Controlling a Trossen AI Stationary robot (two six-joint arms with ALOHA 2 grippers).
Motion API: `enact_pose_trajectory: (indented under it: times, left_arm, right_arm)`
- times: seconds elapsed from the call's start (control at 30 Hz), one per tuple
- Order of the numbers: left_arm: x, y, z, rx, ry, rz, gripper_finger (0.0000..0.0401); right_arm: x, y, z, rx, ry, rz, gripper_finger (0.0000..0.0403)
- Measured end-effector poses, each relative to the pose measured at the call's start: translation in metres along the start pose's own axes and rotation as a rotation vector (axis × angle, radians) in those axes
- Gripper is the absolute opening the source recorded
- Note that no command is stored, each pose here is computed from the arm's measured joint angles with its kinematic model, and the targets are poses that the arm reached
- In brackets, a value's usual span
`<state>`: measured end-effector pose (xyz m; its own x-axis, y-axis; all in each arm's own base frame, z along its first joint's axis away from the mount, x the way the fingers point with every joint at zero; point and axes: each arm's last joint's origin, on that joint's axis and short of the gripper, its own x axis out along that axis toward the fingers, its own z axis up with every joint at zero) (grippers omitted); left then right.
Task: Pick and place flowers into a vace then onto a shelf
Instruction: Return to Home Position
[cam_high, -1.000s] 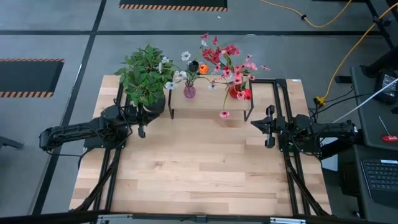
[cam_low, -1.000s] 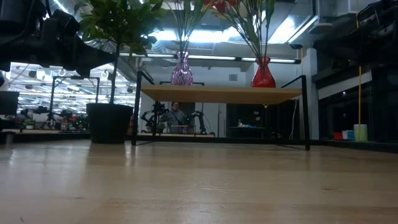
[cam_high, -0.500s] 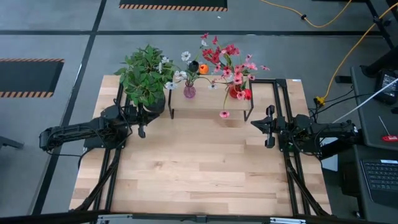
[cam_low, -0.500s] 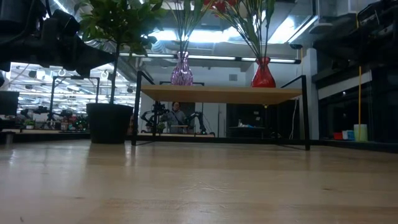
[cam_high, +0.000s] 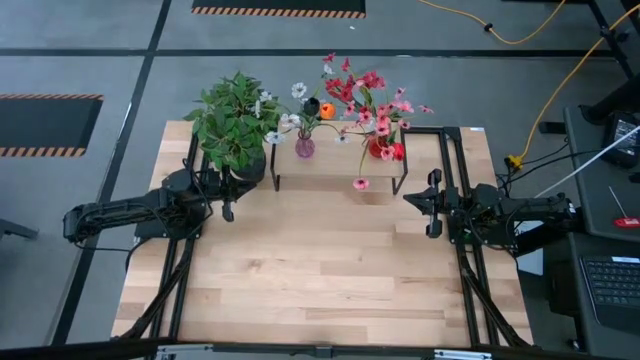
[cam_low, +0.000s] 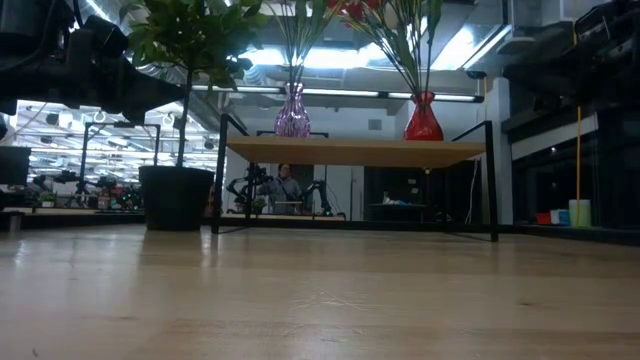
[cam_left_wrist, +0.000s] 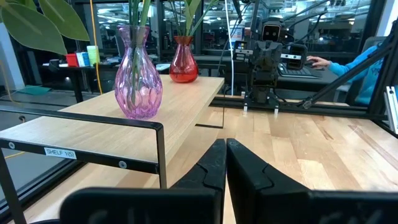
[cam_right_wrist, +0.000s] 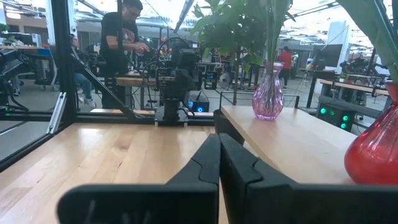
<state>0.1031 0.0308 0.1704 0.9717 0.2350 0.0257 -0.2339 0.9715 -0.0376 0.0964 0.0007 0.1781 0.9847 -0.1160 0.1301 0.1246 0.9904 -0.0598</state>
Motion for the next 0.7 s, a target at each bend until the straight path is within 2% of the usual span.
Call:
enact_pose_trajectory:
  times: [0.7]
  left_arm:
    - [0.0000, 0.0000, 0.0000, 0.000, 0.000, 0.000, 0.0004]
  right_arm:
    - [0.0000, 0.0000, 0.0000, 0.000, 0.000, 0.000, 0.0004]
